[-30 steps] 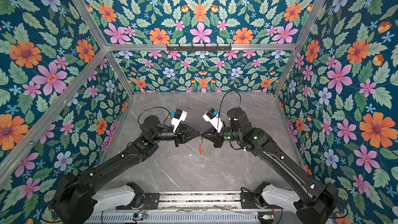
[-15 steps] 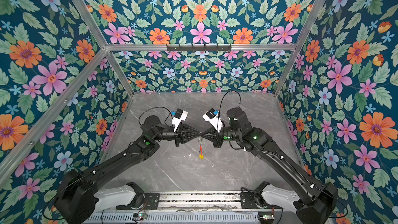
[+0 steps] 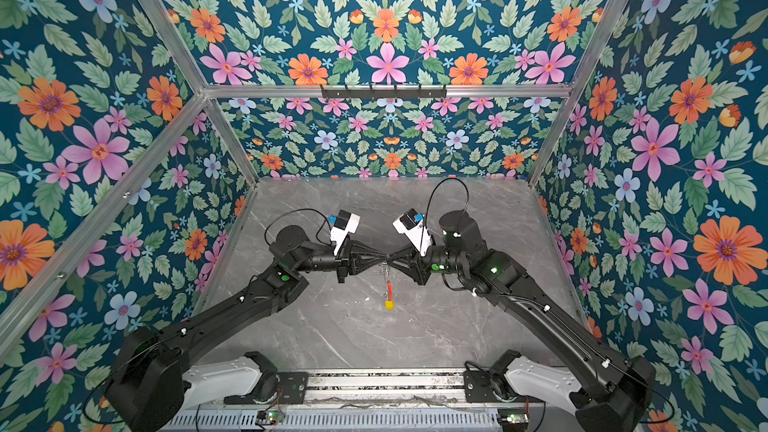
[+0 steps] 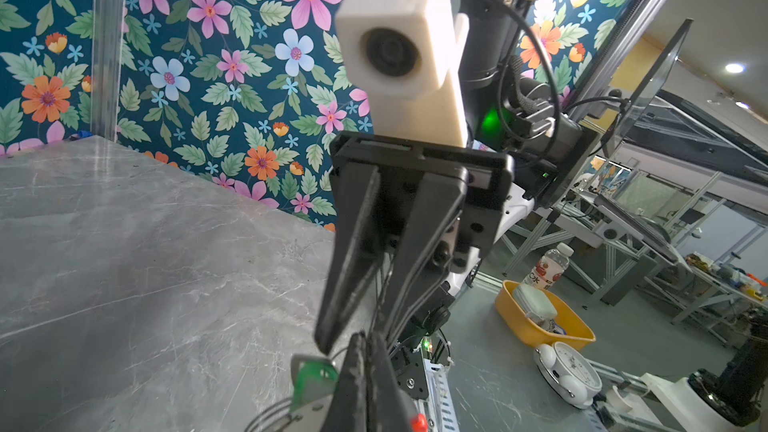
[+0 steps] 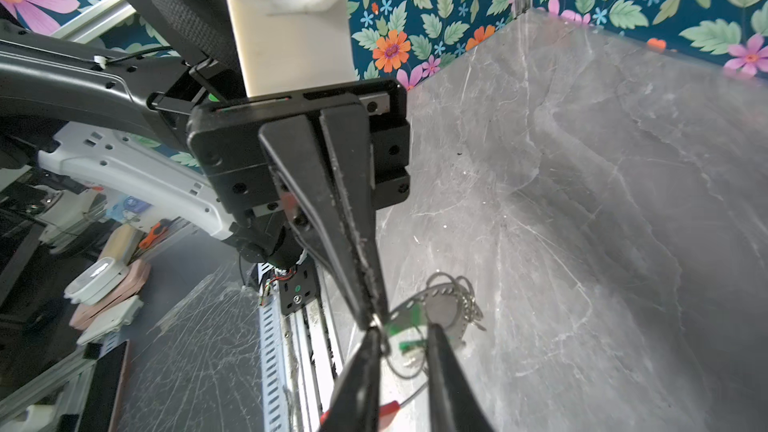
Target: Remove the keys from the keyring
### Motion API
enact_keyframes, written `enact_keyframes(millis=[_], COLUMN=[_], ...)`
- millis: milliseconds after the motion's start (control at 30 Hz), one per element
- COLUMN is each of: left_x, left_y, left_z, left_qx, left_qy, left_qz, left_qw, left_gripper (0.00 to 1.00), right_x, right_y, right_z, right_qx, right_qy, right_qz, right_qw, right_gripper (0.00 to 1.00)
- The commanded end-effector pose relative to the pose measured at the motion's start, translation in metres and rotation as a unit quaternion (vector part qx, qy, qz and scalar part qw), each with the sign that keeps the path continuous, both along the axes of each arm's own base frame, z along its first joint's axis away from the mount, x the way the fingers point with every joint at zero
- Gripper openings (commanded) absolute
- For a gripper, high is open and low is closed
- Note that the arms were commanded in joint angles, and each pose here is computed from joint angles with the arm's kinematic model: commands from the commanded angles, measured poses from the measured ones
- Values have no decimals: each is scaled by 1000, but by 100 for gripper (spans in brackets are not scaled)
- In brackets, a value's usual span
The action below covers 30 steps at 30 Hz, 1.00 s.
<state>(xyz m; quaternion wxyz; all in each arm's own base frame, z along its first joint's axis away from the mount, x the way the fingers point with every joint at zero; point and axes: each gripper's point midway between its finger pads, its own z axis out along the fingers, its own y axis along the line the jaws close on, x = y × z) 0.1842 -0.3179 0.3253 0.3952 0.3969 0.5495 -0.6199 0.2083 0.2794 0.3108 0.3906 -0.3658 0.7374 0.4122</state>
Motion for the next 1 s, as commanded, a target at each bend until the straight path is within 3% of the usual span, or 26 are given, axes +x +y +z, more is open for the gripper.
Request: enact_keyframes(millis=[0, 133, 433, 967], left_x=[-5, -8, -14, -25], left_y=[4, 7, 11, 13], left_z=[15, 22, 38, 45], left_qx=[-24, -37, -75, -102], left_qy=[-25, -34, -44, -36], left_qz=[-1, 4, -4, -48], left_qw=[999, 999, 996, 993], left_gripper=[0, 0, 0, 0], right_x=[9, 6, -20, -19], right_y=[-4, -13, -7, 2], right_z=[30, 35, 26, 14], right_qx=[49, 77, 107, 99], right_qy=[-61, -87, -80, -61], right_qz=[-33, -51, 12, 35], right_qw=[996, 992, 991, 993], right_gripper=[35, 39, 48, 55])
